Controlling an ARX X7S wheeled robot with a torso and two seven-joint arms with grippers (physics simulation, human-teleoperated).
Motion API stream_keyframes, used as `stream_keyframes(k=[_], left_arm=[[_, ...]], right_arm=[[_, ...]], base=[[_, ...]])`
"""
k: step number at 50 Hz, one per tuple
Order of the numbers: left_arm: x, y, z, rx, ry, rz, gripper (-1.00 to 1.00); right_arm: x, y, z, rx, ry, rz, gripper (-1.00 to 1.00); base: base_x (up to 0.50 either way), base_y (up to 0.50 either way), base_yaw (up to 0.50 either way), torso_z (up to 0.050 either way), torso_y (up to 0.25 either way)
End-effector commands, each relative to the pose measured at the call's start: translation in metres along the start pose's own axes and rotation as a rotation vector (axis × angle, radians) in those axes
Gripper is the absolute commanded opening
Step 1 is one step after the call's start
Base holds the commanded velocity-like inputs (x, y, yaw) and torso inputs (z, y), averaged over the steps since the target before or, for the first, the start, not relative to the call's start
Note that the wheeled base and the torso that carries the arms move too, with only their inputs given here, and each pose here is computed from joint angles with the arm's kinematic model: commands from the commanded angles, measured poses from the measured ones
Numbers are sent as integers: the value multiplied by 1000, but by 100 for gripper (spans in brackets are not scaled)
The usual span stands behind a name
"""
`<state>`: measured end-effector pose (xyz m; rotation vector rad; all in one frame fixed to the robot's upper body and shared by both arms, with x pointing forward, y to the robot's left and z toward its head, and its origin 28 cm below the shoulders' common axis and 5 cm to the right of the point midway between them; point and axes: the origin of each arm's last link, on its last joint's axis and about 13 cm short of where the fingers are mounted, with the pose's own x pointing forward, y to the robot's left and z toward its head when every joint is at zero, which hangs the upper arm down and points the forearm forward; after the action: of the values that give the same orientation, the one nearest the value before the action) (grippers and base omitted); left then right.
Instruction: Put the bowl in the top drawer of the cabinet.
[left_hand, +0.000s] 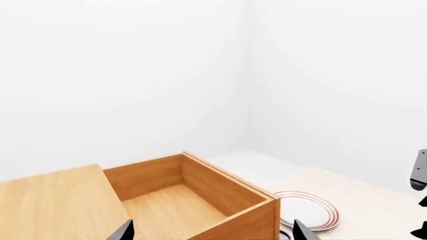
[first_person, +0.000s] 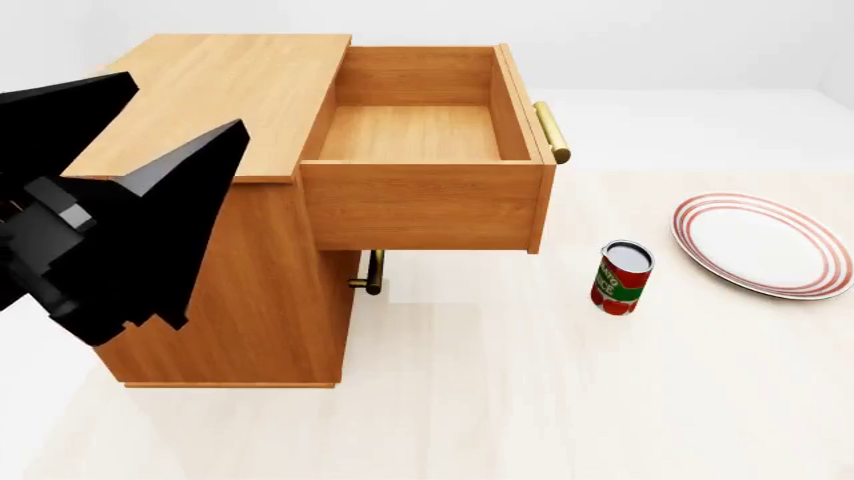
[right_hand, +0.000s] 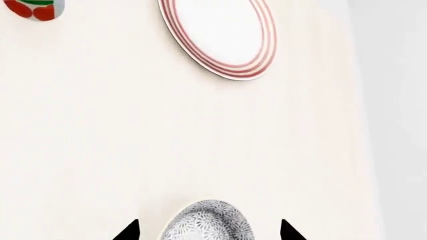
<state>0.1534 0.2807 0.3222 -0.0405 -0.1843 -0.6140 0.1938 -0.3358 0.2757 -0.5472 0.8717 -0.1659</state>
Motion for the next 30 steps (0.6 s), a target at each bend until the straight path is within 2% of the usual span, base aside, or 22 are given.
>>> stream_keyframes(k=[1,30], left_arm=[[1,0,-3,-4,7,-4,100],[1,1,-8,-15,21,-8,100]], right_arm=[[19,6,-17,-14,55,17,100],[64,41,-38,10,162,57,100]], base=[[0,0,0,0,0],[0,0,0,0,0]])
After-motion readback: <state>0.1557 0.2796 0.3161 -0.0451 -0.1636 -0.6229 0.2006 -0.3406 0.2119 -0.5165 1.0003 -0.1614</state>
